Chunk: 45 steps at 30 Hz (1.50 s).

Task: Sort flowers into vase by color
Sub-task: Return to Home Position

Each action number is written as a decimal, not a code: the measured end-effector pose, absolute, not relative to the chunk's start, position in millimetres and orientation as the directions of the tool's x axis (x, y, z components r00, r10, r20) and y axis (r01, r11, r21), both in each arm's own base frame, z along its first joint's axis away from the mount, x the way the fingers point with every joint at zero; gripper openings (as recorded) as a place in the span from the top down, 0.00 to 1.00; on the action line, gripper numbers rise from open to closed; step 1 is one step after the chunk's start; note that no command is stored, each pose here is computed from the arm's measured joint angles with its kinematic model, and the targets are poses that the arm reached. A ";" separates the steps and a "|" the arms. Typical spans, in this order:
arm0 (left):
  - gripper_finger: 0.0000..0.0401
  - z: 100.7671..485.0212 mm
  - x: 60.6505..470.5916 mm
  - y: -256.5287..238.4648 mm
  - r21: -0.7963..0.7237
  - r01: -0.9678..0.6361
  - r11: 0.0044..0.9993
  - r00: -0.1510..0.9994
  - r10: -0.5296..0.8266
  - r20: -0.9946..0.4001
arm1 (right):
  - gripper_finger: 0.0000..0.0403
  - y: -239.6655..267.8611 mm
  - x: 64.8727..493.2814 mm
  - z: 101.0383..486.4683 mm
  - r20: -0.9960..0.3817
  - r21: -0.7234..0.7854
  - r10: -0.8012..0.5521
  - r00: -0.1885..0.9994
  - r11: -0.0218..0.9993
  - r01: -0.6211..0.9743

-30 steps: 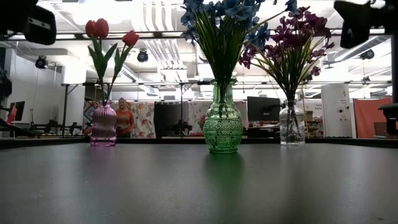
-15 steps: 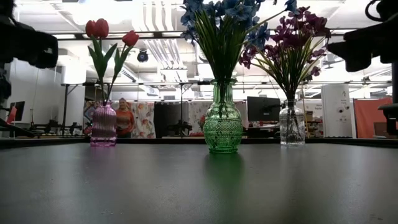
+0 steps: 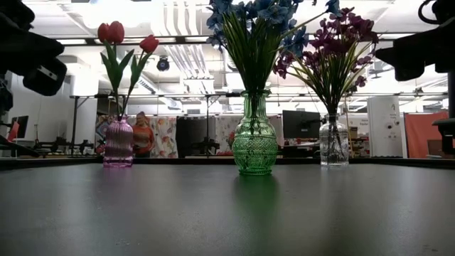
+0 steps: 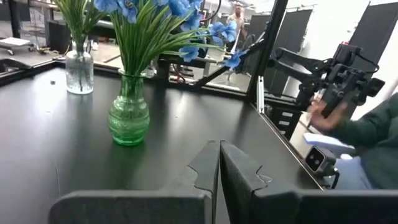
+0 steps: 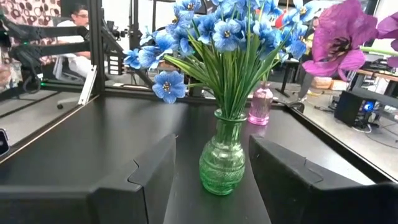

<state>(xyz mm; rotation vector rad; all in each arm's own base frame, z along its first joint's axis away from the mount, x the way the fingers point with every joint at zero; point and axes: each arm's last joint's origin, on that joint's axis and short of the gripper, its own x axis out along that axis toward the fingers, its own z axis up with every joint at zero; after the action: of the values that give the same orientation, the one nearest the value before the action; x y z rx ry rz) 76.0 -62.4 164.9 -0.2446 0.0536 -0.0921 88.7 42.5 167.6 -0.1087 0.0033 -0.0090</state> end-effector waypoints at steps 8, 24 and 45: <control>1.00 164.4 76.4 -62.9 -0.247 0.084 0.965 0.994 -0.098 -0.046 | 0.52 42.6 88.8 167.1 -0.006 -0.110 -0.008 1.000 0.994 0.008; 1.00 162.7 77.4 -64.2 -0.231 0.081 0.970 0.993 -0.097 -0.062 | 0.52 42.6 88.9 166.8 -0.007 -0.111 -0.008 1.000 0.994 0.008; 1.00 162.3 77.5 -64.5 -0.227 0.080 0.971 0.993 -0.097 -0.065 | 0.52 42.6 88.9 166.8 -0.008 -0.112 -0.008 1.000 0.994 0.008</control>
<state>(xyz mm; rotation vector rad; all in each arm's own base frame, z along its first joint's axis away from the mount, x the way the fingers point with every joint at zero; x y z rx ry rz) 77.5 -64.5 162.3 -0.2263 0.0763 -0.0898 88.9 42.6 166.8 -0.1117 0.0080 -0.0080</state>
